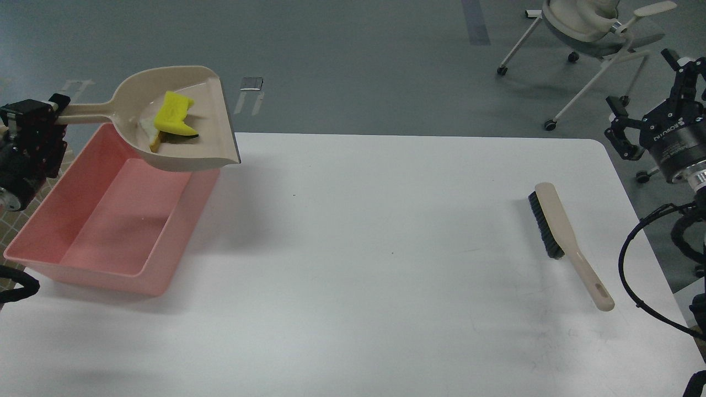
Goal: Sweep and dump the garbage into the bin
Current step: 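Tip the dustpan to pour the sponge and stick into the bin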
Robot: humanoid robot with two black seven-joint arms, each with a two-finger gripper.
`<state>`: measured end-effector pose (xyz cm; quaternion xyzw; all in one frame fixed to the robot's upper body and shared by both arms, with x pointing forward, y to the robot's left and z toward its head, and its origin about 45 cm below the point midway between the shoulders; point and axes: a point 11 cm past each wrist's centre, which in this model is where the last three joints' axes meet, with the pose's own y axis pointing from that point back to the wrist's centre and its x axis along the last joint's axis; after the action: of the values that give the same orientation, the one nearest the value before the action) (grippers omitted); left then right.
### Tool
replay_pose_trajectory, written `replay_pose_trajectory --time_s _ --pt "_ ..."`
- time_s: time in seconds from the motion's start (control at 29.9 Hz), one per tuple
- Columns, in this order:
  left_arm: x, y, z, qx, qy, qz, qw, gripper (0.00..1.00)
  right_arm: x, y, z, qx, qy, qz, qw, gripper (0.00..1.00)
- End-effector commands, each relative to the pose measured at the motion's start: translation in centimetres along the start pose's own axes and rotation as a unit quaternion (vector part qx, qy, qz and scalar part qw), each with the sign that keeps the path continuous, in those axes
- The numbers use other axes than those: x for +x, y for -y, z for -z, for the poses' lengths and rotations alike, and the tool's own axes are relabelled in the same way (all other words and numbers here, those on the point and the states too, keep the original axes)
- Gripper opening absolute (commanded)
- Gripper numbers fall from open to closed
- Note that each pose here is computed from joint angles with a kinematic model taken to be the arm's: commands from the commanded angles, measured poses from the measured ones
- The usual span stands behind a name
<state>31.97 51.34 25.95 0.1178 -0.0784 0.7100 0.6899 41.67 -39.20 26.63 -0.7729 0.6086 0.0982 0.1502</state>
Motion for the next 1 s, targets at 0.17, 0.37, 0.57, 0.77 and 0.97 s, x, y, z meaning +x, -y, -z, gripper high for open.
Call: replay_pose_trajectory --time_s 0.17,0.37,0.57,0.77,0.97 --pt "3.4 -2.8 2.0 0.051 0.011 -0.027 0.998 0.0 0.1 -0.1 0.0 -0.001 -0.001 -0.001 1.0 0.98" --pt "5.3 -3.7 1.8 0.064 0.036 -0.036 0.997 0.0 0.2 -0.1 0.2 -0.002 -0.004 -0.002 1.0 0.99" --pt "6.3 -3.9 0.8 0.065 0.06 -0.031 0.996 0.0 0.2 -0.1 0.2 -0.001 -0.004 -0.001 1.0 0.99" --pt "7.9 -4.4 -0.8 0.074 0.128 -0.017 0.989 0.0 0.2 -0.2 0.3 -0.001 -0.006 -0.001 1.0 0.99" --pt "8.4 -4.6 -1.7 0.081 0.208 0.016 0.975 0.0 0.2 -0.3 0.2 -0.001 -0.006 -0.001 1.0 0.99"
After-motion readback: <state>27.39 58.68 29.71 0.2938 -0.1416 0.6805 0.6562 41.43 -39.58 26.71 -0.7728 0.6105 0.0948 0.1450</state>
